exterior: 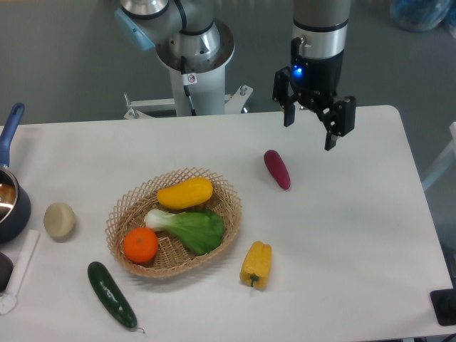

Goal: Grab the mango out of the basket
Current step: 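Move the open gripper over the basket and lower toward the yellow mango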

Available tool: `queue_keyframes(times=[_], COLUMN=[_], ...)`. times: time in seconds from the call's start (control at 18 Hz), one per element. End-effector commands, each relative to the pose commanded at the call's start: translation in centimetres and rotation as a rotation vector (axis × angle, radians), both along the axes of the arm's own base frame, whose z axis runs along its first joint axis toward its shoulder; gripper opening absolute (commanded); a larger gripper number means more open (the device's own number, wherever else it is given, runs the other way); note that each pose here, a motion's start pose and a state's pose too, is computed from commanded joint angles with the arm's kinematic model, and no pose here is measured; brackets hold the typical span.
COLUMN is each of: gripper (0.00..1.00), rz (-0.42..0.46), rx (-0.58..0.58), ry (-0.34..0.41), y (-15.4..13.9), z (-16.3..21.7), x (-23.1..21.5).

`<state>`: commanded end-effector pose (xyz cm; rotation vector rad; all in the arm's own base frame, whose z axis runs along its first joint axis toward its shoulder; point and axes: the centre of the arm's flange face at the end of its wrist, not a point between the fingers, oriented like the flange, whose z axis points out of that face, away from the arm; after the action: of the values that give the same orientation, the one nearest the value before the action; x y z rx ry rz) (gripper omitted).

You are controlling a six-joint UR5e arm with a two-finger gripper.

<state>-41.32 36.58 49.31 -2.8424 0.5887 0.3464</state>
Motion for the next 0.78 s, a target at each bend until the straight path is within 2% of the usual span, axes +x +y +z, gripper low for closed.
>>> queue_keyframes(times=[0.22, 0.5, 0.61, 0.78], gripper=[1.00, 1.00, 1.00, 1.00], rz=[-0.003, 0.003, 0.031, 0.099], rx=[-0.008, -0.004, 0.016, 0.039], ry=[-0.001, -0.010, 0.005, -0.017], y=[-0.1, -1.6, -1.7, -1.1], z=[-0.5, -2.6, -3.1, -3.5], x=[0.3, 3.2, 3.6, 4.5])
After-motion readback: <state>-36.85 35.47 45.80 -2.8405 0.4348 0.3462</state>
